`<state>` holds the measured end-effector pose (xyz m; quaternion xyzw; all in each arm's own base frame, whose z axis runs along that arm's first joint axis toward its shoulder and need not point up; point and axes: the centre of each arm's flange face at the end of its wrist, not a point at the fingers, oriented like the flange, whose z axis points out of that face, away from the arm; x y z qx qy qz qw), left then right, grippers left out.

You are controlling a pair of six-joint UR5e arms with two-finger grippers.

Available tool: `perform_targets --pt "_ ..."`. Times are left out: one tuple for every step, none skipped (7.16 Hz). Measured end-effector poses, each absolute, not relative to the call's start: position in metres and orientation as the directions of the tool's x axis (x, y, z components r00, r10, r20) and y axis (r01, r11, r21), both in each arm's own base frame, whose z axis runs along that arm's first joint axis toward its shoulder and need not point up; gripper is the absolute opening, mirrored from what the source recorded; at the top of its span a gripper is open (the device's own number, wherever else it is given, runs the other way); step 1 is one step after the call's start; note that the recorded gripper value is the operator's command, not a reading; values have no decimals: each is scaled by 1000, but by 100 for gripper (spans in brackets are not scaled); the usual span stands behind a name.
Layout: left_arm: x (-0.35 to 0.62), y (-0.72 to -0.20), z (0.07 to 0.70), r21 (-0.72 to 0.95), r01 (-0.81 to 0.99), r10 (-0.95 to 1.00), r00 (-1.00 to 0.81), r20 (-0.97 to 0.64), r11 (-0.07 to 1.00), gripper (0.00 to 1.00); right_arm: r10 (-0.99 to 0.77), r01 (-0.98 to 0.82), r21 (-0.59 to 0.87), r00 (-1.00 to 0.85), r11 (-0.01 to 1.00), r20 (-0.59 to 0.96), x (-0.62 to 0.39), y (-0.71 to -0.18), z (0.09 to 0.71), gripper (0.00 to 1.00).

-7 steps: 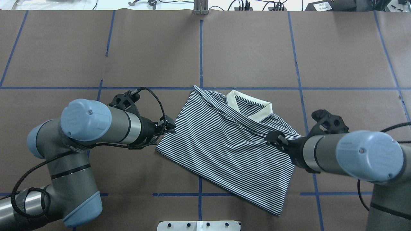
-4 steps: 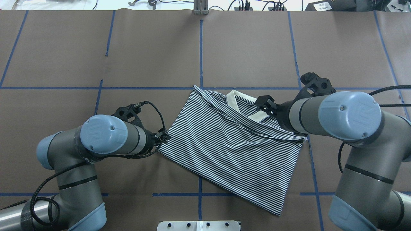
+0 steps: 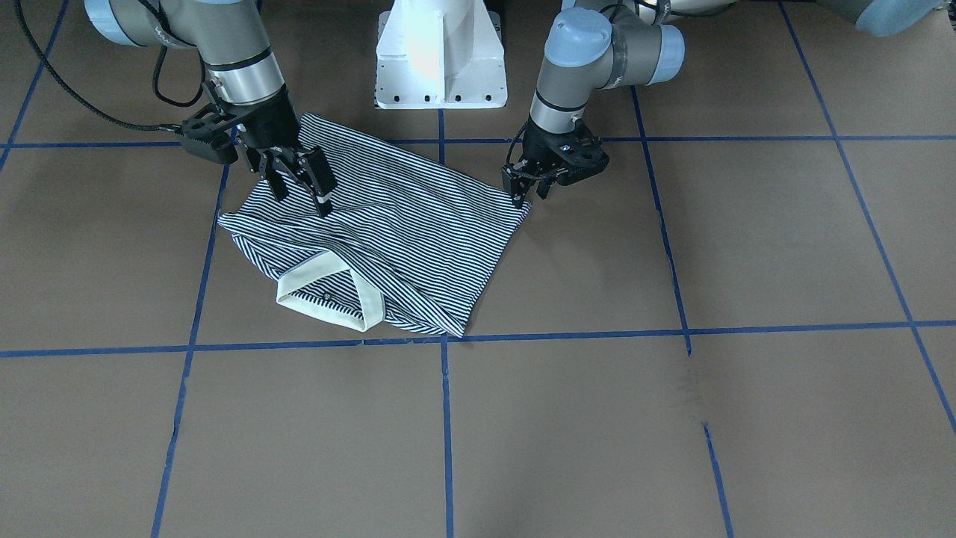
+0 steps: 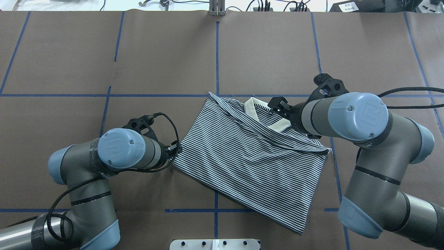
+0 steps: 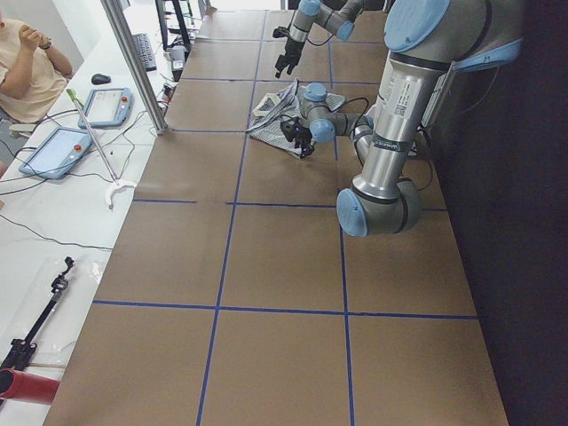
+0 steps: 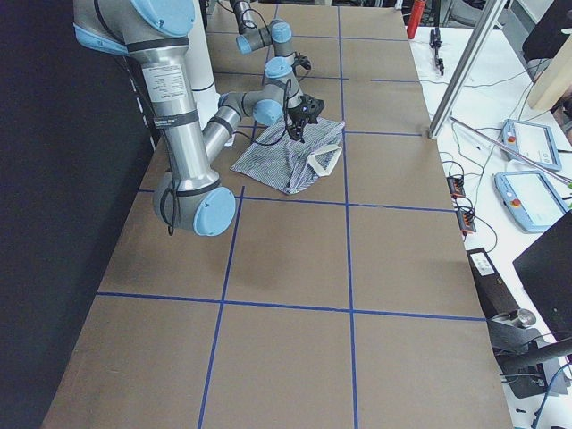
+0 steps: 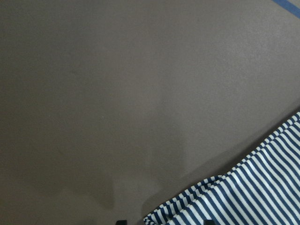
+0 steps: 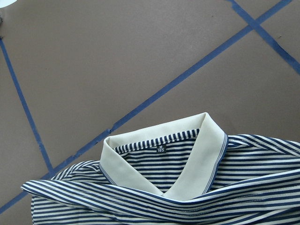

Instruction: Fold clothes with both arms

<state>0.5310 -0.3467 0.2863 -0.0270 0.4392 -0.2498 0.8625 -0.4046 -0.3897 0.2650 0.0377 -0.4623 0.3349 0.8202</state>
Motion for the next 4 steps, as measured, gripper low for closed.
perform_targets --pt "536 -348 286 -266 407 -455 492 -742 874 58 515 -585 -247 350 773 782 -405 -390 266 100" --pt "543 -349 284 -266 405 -454 493 -742 875 44 516 -585 -247 351 773 782 -406 -391 267 100" --pt "548 -349 281 -266 403 -453 494 -742 876 39 517 -585 -247 352 772 780 -406 -391 268 100" --pt "550 -349 281 -264 404 -452 495 -742 876 12 518 -586 -247 354 772 779 -407 -392 270 100"
